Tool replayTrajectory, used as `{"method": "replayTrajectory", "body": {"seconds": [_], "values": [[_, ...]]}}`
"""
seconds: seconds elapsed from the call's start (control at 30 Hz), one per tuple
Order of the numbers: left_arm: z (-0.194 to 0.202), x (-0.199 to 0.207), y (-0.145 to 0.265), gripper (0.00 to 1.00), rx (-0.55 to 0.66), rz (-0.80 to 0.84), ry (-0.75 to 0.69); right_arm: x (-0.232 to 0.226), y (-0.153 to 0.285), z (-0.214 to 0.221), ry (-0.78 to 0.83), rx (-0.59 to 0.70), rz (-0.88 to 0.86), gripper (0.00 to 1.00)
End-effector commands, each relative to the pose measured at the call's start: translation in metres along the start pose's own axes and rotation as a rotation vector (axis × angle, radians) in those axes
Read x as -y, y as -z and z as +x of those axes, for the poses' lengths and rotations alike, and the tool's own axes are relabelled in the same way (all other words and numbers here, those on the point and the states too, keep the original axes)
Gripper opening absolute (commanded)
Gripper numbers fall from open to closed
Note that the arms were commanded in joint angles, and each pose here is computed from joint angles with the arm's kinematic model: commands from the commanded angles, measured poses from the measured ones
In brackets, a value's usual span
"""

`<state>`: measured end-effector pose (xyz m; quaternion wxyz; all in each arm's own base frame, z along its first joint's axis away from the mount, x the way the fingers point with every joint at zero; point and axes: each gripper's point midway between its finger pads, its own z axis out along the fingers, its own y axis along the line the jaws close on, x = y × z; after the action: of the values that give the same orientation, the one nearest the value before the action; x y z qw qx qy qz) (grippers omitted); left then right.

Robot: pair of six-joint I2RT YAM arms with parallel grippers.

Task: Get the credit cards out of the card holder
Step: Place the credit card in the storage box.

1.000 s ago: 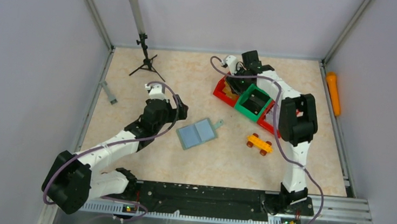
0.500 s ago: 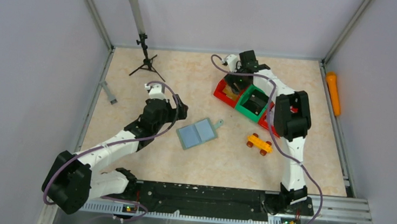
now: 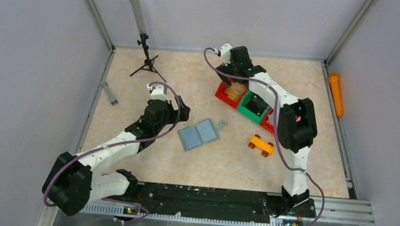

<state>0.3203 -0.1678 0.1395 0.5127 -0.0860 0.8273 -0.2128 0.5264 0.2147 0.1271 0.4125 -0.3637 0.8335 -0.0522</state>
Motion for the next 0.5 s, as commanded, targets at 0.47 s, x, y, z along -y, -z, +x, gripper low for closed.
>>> {"method": "replayTrajectory", "body": {"seconds": [0.47], "values": [[0.029,0.017,0.01,0.96,-0.166,0.104,0.022,-0.115,0.15,-0.032,-0.612,0.267,-0.305,0.84]]}}
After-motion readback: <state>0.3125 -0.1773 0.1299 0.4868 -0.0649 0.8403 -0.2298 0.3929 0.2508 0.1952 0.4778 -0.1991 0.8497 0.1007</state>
